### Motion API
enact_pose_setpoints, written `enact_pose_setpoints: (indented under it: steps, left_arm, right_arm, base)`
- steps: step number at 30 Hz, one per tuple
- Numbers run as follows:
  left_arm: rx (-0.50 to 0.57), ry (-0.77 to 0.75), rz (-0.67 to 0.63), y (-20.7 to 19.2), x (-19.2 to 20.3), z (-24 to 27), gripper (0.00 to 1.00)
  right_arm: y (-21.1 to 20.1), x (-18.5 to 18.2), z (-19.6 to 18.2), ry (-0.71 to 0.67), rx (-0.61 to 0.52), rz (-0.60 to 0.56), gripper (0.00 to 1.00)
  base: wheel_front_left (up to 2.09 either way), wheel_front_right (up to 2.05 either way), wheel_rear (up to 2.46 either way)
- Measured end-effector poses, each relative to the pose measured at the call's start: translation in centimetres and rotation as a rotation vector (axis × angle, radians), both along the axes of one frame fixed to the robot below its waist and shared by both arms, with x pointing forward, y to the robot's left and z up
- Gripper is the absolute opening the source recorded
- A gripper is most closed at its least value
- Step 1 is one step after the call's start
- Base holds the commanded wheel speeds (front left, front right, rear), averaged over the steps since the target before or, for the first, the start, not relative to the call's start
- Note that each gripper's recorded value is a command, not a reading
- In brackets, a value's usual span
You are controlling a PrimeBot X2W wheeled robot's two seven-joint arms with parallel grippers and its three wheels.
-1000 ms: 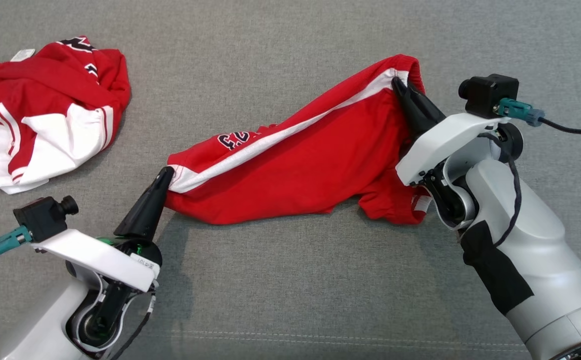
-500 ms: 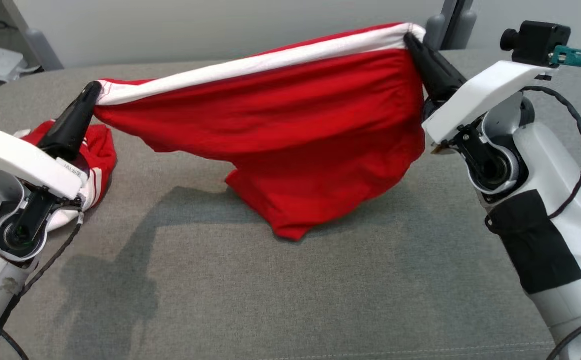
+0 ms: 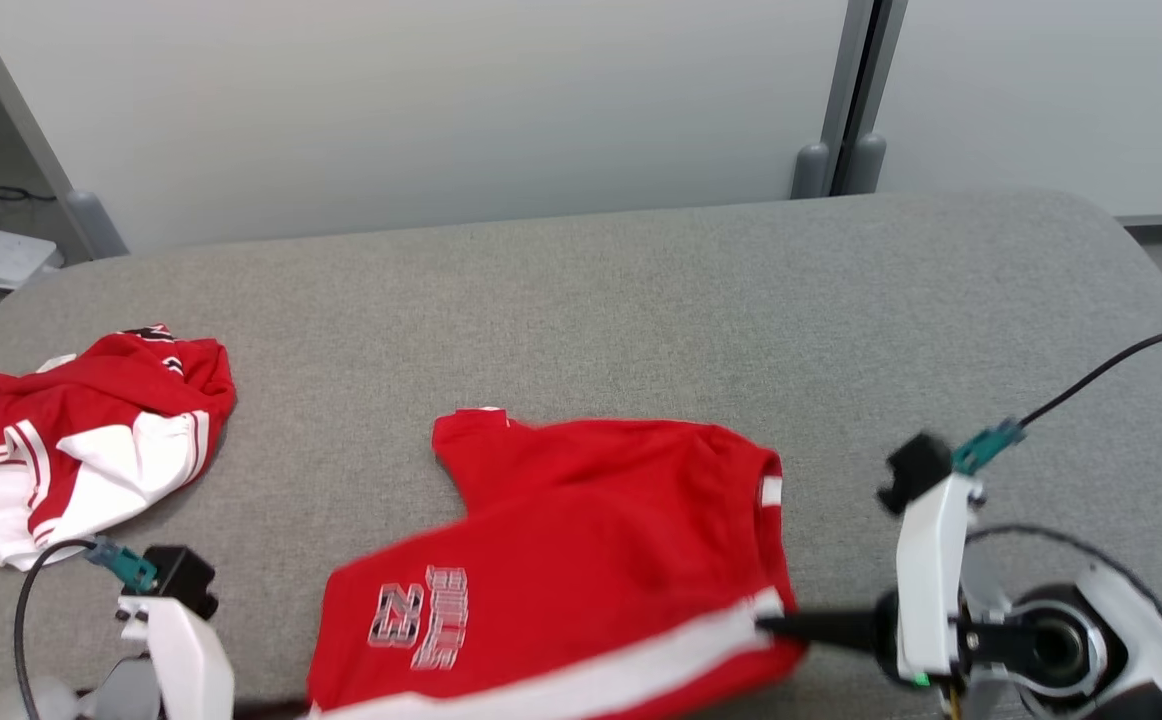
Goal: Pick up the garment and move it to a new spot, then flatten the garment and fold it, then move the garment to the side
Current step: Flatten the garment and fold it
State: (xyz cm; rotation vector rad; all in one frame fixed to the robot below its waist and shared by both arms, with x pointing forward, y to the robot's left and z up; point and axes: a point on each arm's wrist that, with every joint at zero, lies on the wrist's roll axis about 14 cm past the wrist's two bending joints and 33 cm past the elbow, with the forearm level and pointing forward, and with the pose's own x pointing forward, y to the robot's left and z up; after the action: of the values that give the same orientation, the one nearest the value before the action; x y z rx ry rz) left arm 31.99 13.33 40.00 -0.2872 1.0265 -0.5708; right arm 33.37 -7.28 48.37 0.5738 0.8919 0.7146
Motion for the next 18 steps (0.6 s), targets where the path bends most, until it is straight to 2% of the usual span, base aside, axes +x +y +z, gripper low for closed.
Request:
enact_pose_setpoints:
  steps: [3,5,7,10,11,12,14,15,16,17,18]
  left_arm:
    - [0.055,0.167,-0.138,1.1,-3.5,-0.2,0.0]
    - [0.049,0.272,-0.177,2.0,-4.7,0.3,0.0]
    - [0.067,0.334,-0.186,3.3,-4.4,0.7,0.0]
    - [0.076,0.286,-0.102,5.2,0.8,1.6,0.0]
    - [0.074,0.232,-0.072,5.4,3.3,2.1,0.0]
    - [0.061,0.114,-0.037,5.2,6.8,3.2,0.0]
    - [-0.103,-0.305,0.138,3.8,17.2,10.0,0.0]
    - [-0.229,-0.536,0.227,3.0,21.9,15.4,0.0]
    - [-0.343,-0.722,0.289,2.6,25.0,20.5,0.0]
    - [-0.411,-0.823,0.3,2.1,26.6,23.8,0.0]
    - [-0.428,-0.879,0.298,2.0,27.7,25.2,0.0]
  right_arm:
    - [0.4,-3.3,-2.1,0.138,-0.025,0.124,0.0]
    - [0.4,-3.9,-2.8,0.188,-0.036,0.163,0.0]
    - [0.6,-2.5,-3.0,0.173,-0.06,0.147,0.0]
    - [2.5,3.5,-1.9,0.067,-0.066,0.038,0.0]
    - [2.7,6.9,-0.5,-0.038,-0.073,-0.046,0.0]
    - [2.0,10.9,1.8,-0.165,-0.07,-0.16,0.0]
    - [-1.4,18.7,9.5,-0.52,-0.026,-0.4,0.0]
    - [-2.7,21.5,13.7,-0.669,0.024,-0.479,0.0]
    - [-3.7,23.5,17.2,-0.786,0.094,-0.554,0.0]
    - [-4.2,25.1,19.4,-0.868,0.121,-0.593,0.0]
    - [-4.3,26.5,20.3,-0.902,0.134,-0.608,0.0]
  base:
    - [0.0,0.0,0.0]
    - [0.0,0.0,0.0]
    - [0.0,0.0,0.0]
    - [0.0,0.0,0.0]
    - [0.0,0.0,0.0]
    - [0.0,0.0,0.0]
    - [0.0,0.0,0.0]
    - [0.0,0.0,0.0]
    - [0.0,0.0,0.0]
    - [0.0,0.0,0.0]
    - [0.0,0.0,0.0]
